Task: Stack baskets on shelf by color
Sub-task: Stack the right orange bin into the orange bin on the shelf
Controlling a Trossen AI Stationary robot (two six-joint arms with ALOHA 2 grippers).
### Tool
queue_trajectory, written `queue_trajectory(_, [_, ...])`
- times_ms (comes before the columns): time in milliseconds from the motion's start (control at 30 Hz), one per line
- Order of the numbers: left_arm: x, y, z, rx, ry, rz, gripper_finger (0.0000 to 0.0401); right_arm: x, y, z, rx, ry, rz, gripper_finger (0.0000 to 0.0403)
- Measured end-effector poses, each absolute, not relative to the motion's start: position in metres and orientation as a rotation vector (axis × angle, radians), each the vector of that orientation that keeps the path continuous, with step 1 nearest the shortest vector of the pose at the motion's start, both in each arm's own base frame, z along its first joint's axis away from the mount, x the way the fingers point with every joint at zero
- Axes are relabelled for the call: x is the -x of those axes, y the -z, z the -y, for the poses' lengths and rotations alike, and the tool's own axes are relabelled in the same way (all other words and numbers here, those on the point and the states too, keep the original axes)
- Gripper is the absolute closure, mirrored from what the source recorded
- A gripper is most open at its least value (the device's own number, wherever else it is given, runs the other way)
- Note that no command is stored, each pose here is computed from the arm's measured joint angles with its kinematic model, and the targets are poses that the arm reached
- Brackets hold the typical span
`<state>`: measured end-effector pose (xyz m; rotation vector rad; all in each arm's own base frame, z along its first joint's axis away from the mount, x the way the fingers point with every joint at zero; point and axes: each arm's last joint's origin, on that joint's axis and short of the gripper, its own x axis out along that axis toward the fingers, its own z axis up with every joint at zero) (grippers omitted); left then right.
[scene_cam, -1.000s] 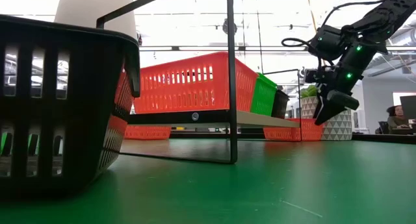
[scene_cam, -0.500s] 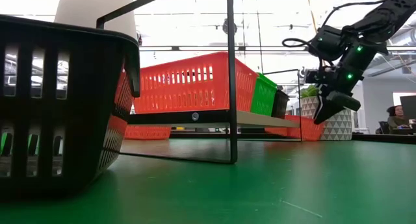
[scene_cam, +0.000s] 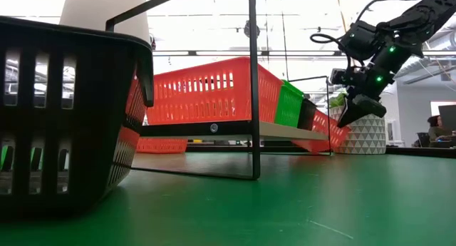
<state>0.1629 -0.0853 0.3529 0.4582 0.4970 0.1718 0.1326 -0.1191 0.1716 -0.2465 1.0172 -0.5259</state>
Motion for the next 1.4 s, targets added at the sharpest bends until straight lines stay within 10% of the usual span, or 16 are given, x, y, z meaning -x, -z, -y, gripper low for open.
queue_trajectory(833, [-0.165,-0.356,0.087,-0.452,-0.169,-0.466,0.0371,-0.121,-0.263,0.104,0.605,0.772,-0.639,0.0399])
queue_trajectory(1400, [-0.165,-0.357,0.087,-0.44,-0.171,-0.458,0.0371,-0.17,-0.311,0.013,0.751,0.334,-0.357,0.0399])
